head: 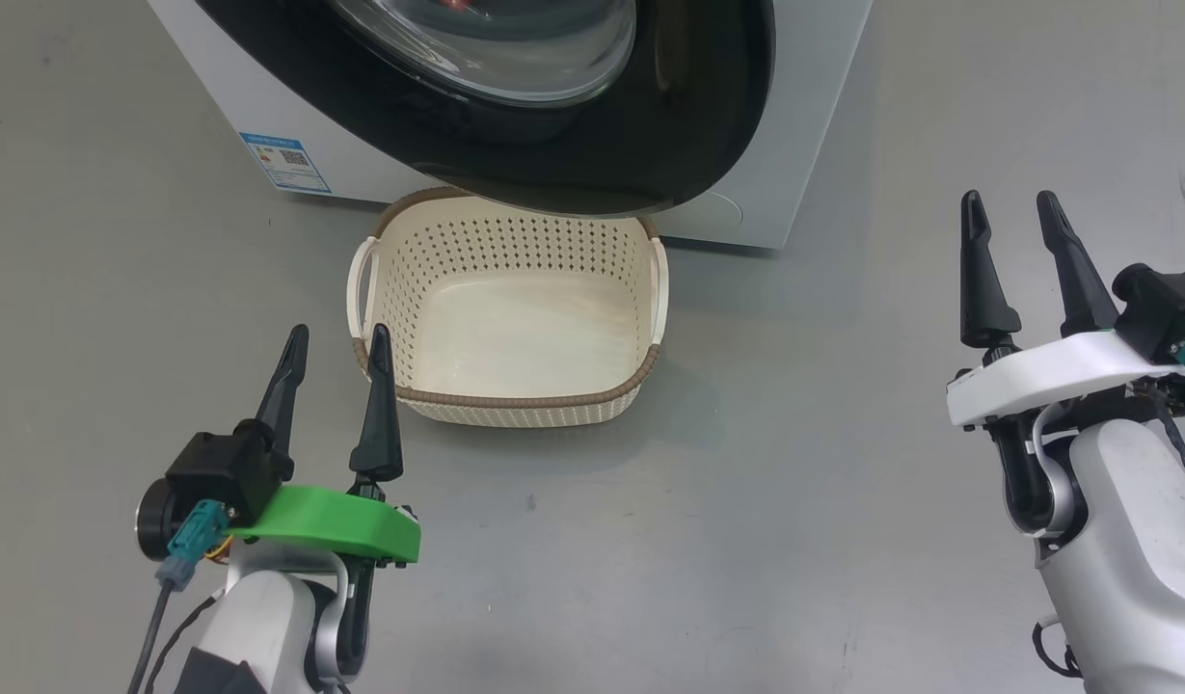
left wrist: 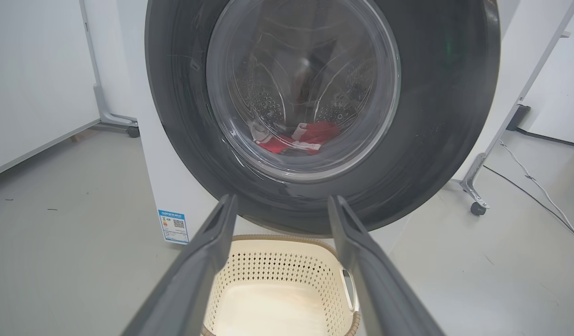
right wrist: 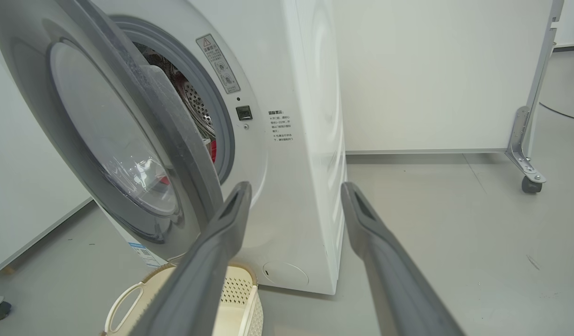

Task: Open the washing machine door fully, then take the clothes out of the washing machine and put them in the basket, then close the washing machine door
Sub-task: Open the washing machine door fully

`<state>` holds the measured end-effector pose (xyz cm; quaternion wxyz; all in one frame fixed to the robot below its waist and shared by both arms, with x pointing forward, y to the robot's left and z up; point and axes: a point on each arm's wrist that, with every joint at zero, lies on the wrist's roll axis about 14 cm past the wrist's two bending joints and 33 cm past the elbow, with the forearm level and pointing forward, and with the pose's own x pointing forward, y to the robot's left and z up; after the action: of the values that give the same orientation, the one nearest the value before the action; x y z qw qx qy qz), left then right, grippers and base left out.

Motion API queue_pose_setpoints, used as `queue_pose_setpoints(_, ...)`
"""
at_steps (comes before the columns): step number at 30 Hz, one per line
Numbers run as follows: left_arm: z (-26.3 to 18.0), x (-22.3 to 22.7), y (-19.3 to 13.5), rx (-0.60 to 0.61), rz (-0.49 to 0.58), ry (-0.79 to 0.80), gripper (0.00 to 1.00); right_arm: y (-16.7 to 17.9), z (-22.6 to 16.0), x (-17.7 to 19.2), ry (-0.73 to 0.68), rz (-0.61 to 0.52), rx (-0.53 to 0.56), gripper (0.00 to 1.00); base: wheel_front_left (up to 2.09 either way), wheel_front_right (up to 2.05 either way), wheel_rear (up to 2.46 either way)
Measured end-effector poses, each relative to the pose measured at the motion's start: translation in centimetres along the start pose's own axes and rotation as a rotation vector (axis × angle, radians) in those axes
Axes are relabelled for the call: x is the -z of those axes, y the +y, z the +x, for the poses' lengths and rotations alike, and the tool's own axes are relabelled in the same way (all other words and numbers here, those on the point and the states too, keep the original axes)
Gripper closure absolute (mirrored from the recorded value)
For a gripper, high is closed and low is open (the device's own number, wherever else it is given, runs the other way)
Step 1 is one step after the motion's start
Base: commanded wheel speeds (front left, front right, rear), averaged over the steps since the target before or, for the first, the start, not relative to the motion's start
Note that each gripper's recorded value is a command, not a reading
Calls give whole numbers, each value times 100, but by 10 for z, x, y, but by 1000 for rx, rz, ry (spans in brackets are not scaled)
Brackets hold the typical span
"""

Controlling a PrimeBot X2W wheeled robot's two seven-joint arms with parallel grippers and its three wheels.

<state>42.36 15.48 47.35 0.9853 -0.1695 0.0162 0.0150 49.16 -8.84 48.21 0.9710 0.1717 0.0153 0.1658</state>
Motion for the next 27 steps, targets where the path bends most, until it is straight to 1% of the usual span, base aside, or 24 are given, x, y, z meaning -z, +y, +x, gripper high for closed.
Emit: queue_pose_setpoints(27,-1,-2,1,2,-1,-5,0,1,-6,3,-1,1,1,0,0,0,0)
